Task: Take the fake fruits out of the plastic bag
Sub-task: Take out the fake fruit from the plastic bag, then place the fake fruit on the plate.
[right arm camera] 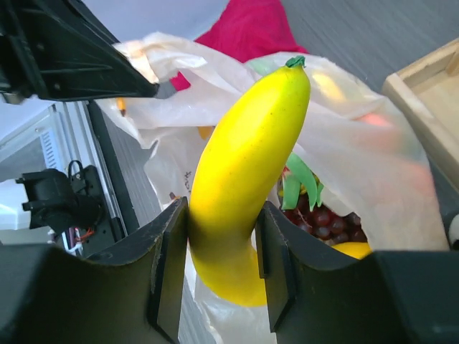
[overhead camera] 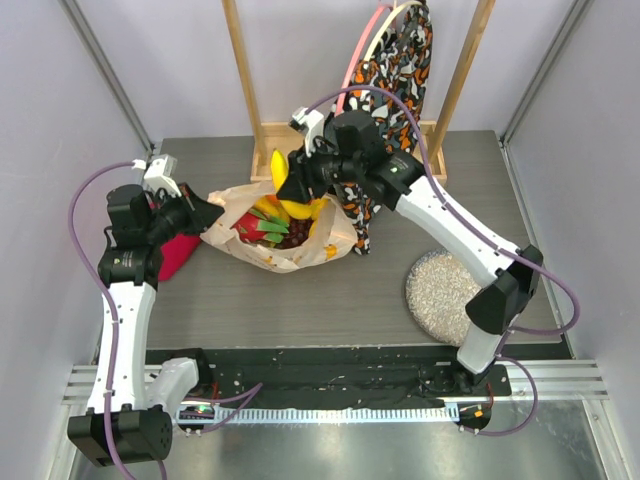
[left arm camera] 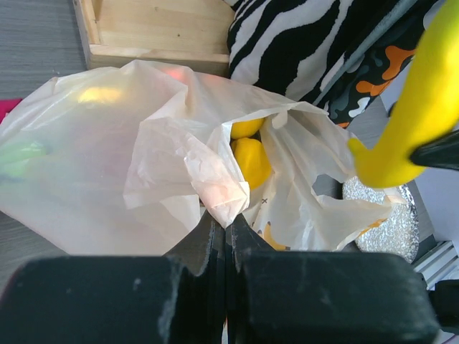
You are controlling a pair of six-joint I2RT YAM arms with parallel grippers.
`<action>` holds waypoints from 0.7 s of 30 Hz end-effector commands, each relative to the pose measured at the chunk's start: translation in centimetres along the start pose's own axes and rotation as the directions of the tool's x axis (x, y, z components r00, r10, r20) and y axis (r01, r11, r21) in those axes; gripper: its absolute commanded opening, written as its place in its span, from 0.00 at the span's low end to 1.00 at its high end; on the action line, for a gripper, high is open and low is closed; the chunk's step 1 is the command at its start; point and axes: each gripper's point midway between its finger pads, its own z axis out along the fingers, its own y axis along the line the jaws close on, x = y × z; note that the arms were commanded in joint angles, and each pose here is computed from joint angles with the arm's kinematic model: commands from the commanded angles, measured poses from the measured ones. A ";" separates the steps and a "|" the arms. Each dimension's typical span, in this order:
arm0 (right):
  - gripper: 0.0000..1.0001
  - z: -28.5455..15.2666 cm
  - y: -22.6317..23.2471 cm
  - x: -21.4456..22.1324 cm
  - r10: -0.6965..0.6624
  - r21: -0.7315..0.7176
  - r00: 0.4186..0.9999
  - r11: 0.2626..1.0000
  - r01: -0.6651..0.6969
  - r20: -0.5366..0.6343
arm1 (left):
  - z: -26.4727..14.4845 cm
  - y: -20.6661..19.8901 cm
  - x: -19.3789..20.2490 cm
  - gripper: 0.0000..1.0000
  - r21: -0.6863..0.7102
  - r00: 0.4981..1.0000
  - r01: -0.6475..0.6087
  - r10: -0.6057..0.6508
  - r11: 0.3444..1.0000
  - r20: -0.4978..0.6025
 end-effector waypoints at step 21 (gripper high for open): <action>0.16 -29.1 -8.8 28.1 -0.077 0.089 0.523 0.954 0.286 -0.849 | 0.7 0.2 -2.2 0.00 0.008 0.995 -0.087 0.087 0.996 0.045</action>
